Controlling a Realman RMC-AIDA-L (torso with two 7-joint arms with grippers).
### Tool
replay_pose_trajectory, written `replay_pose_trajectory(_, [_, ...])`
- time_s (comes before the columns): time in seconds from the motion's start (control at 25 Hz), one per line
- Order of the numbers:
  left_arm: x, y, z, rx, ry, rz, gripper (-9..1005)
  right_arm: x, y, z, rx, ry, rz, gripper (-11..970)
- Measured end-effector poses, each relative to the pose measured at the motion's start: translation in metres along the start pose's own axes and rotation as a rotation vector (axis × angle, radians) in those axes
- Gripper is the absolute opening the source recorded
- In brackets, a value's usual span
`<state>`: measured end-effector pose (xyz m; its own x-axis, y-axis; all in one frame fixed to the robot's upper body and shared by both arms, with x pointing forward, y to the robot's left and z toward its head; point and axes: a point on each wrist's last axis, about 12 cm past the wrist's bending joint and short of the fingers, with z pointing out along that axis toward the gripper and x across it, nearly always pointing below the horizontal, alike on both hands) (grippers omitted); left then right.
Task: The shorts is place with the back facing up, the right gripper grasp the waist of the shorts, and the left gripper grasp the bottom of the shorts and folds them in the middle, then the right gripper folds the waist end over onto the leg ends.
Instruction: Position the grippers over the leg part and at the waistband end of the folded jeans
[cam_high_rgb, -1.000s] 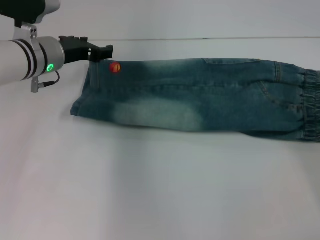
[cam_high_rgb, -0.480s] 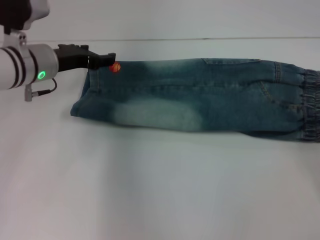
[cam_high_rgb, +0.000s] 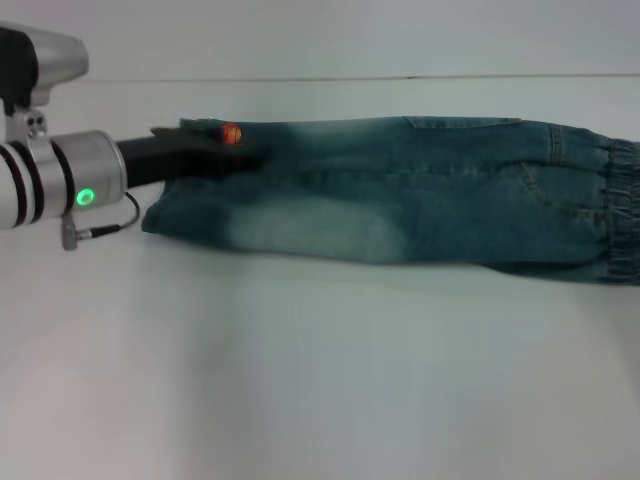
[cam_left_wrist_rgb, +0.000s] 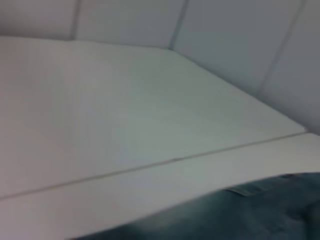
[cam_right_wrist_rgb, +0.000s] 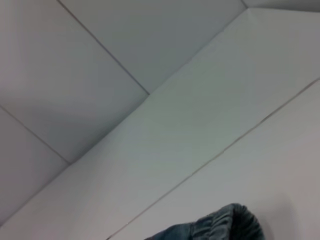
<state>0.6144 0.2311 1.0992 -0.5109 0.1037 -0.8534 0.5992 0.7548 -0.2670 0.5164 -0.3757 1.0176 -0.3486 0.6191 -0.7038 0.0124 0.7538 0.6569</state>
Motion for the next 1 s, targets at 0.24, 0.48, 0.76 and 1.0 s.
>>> replay_pose_trajectory(0.24, [0.002,-0.015,-0.003,0.145,0.040,-0.048,844,0.002,0.003,0.005,0.007,0.019,-0.015,873])
replay_pose_trajectory(0.48, [0.002,-0.016,-0.002,0.152,0.044,-0.045,841,0.005,0.003,0.008,0.020,0.035,-0.019,870])
replay_pose_trajectory(0.76, [0.004,-0.015,-0.003,0.146,0.044,-0.050,841,0.007,0.004,0.012,0.029,0.050,-0.027,866])
replay_pose_trajectory(1.0, [0.007,-0.015,-0.003,0.149,0.048,-0.050,841,0.010,0.007,0.016,0.026,0.075,-0.036,862])
